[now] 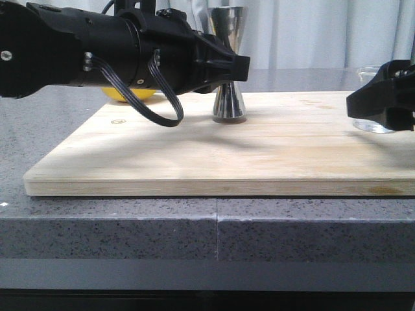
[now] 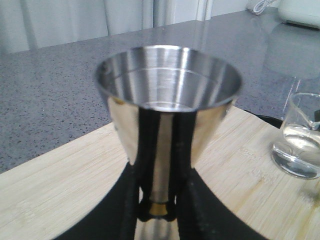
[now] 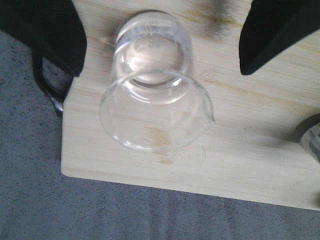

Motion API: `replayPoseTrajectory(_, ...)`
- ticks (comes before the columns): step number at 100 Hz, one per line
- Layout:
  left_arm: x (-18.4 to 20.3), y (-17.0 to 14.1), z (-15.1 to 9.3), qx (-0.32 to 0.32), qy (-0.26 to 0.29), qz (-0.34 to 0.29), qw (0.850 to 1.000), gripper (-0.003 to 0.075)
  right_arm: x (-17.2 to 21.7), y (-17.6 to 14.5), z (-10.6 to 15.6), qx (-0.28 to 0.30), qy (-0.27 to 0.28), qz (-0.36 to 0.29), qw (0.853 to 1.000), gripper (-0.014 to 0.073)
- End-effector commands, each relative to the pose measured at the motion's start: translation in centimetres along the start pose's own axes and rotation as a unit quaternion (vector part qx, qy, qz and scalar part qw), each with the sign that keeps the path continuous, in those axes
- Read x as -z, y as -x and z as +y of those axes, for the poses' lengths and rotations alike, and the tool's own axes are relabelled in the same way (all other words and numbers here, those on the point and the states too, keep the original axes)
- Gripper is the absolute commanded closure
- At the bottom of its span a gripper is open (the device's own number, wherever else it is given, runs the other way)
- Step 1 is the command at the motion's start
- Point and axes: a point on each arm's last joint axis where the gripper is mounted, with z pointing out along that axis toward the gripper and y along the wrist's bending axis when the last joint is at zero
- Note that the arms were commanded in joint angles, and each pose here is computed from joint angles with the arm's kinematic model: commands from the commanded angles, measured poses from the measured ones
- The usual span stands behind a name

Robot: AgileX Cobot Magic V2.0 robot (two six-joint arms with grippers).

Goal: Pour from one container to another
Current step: 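Reach the right gripper to the glass beaker and grasp it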

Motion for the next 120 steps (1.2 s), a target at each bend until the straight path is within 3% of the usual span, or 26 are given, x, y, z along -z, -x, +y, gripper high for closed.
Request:
replayPoseTrajectory(1, 0.5, 3.4, -0.4, -0.001, -0.012, -0.082, 0.997, 0.0741, -0.1, 1.9, 0.1, 0.009, 0.003, -0.072, 0.997, 0.0029)
replayPoseTrajectory(46, 0.6, 3.5, -0.5, -0.002, -0.016, -0.090, 0.996, 0.0741, -1.1, 1.5, 0.1, 0.009, 0.004, -0.090, 0.996, 0.0031)
replayPoseTrajectory(75, 0.6, 3.5, -0.5, -0.003, -0.017, -0.089, 0.996, 0.0741, -1.1, 1.7, 0.1, 0.010, 0.005, -0.100, 0.995, 0.0219)
replayPoseTrajectory(120, 0.6, 3.5, -0.5, -0.005, -0.019, -0.089, 0.996, 0.0741, -1.1, 1.7, 0.1, 0.010, 0.005, -0.098, 0.995, 0.0228)
